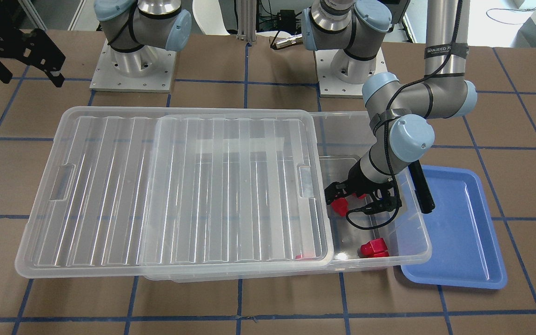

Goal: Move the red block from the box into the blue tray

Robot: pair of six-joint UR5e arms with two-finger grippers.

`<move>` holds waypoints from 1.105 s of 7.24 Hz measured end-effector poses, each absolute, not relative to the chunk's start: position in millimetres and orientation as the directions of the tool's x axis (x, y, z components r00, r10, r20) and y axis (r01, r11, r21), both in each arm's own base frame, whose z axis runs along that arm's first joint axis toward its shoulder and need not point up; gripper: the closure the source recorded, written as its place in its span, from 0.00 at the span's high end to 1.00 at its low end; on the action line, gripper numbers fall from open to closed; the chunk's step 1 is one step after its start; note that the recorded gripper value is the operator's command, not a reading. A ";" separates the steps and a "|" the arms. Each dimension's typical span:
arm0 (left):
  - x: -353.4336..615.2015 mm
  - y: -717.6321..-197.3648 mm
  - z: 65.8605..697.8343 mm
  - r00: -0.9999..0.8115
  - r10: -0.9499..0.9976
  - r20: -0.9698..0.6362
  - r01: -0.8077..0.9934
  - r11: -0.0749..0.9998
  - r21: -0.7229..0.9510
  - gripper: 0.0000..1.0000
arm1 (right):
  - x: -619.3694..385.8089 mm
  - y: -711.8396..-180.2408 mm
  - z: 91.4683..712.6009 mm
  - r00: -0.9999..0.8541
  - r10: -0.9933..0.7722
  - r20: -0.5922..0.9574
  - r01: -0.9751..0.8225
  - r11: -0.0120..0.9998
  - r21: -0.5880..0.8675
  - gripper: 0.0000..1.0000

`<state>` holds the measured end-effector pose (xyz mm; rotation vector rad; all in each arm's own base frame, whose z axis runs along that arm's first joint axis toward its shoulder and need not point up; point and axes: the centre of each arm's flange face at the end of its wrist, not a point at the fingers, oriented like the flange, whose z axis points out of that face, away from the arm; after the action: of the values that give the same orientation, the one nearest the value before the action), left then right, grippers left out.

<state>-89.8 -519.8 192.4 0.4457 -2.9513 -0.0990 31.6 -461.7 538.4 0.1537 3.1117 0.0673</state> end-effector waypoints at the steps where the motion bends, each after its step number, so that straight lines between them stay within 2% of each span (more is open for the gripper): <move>1: -91.2 -519.8 190.7 -0.942 -0.305 0.142 -0.295 0.951 0.090 0.78 | 55.5 -460.5 537.9 -0.994 0.106 -0.022 0.104 0.994 0.044 1.00; 2: -91.7 -519.9 189.8 -0.941 -0.308 0.141 -0.297 0.950 0.092 0.78 | 70.6 -458.7 537.3 -0.990 0.138 -0.020 0.137 0.990 0.045 1.00; 3: -91.9 -520.3 189.3 -0.941 -0.309 0.141 -0.298 0.950 0.092 0.73 | 77.2 -457.3 537.1 -0.985 0.175 -0.013 0.174 0.984 0.048 1.00; 4: -91.9 -520.5 189.2 -0.941 -0.307 0.141 -0.297 0.951 0.092 0.20 | 78.4 -456.7 534.7 -0.982 0.188 0.002 0.188 0.981 0.052 1.00; 5: -91.3 -521.2 189.5 -0.942 -0.305 0.142 -0.295 0.951 0.090 0.00 | 78.2 -455.3 531.4 -0.982 0.190 0.017 0.190 0.980 0.058 1.00; 8: -88.3 -525.7 198.2 -0.948 -0.283 0.149 -0.276 0.959 0.064 0.00 | 86.1 -451.4 526.8 -0.985 0.168 0.026 0.170 0.983 0.071 1.00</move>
<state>-88.3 -525.7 198.2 0.4237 -2.9535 -0.0629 86.1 -451.4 526.8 0.2682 3.1480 0.1159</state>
